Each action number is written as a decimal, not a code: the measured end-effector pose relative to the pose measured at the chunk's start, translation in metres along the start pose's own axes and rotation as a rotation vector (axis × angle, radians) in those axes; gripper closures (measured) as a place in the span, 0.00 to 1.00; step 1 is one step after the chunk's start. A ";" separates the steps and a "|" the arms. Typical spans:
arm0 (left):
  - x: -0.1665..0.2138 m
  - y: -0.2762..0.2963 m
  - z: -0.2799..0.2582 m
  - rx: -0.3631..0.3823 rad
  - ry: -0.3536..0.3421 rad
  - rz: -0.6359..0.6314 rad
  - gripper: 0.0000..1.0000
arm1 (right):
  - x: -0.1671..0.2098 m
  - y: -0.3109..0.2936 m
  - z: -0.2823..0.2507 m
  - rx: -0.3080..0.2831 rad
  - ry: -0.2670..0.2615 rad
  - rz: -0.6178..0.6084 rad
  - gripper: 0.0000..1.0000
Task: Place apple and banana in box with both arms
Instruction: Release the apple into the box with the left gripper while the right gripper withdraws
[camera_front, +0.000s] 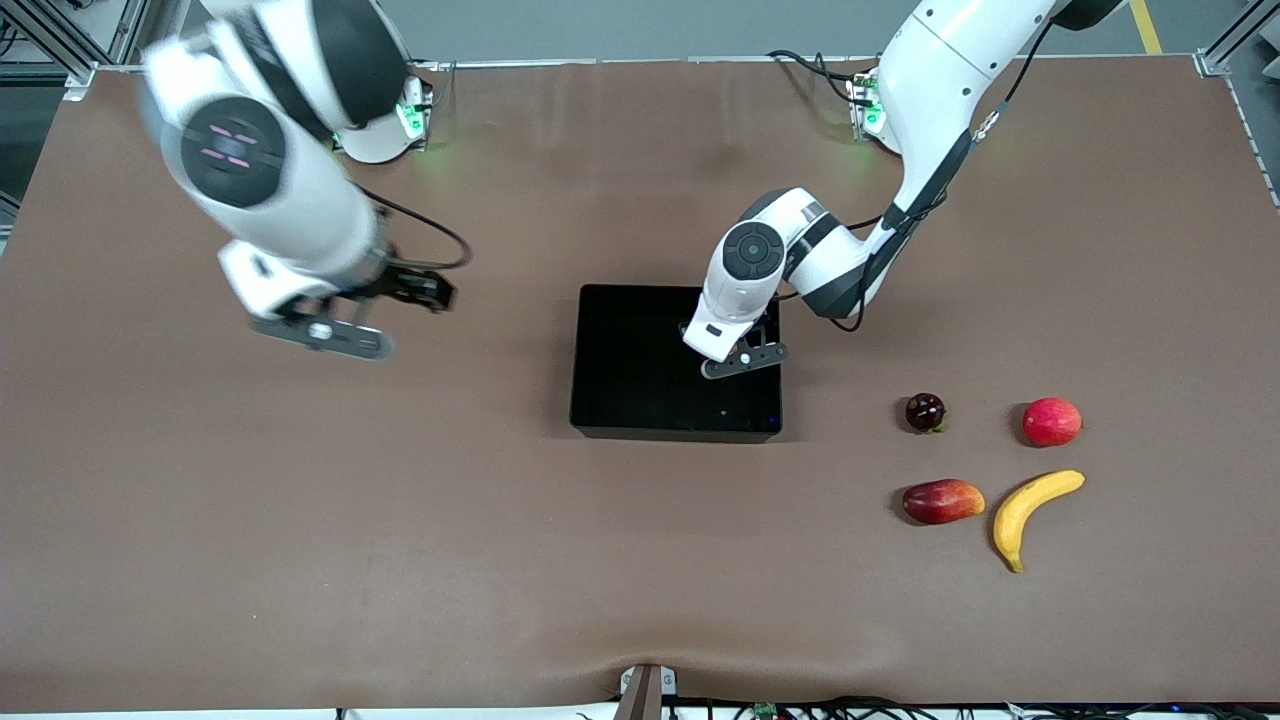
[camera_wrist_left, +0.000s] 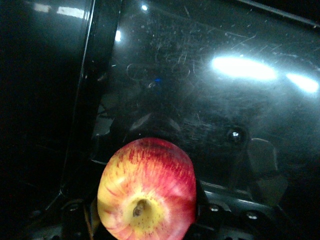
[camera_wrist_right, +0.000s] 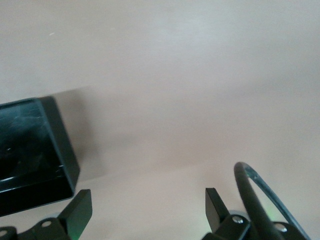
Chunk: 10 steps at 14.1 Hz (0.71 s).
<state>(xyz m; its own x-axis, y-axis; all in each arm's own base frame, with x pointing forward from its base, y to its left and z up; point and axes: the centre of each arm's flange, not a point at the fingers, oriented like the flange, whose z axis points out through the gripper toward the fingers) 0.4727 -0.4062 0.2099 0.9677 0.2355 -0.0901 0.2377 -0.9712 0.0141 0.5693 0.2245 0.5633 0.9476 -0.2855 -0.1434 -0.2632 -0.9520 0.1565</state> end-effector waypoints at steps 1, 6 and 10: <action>0.000 0.000 0.001 0.001 -0.001 -0.001 0.29 | 0.007 0.023 -0.010 -0.006 0.002 0.019 0.00; 0.006 0.004 -0.018 -0.006 0.021 -0.002 0.00 | 0.033 0.153 -0.049 0.015 0.015 -0.099 0.00; 0.026 0.001 -0.113 0.028 0.091 -0.018 0.00 | 0.046 0.244 -0.060 0.048 0.032 -0.245 0.00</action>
<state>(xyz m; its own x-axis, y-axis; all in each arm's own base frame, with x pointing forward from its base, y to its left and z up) 0.5072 -0.3970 0.3201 0.9672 0.2540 0.0008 0.2539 -0.9671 -0.0149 0.5595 -0.0140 0.6534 0.9892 -0.0429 -0.1399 -0.0327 -0.9967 0.0746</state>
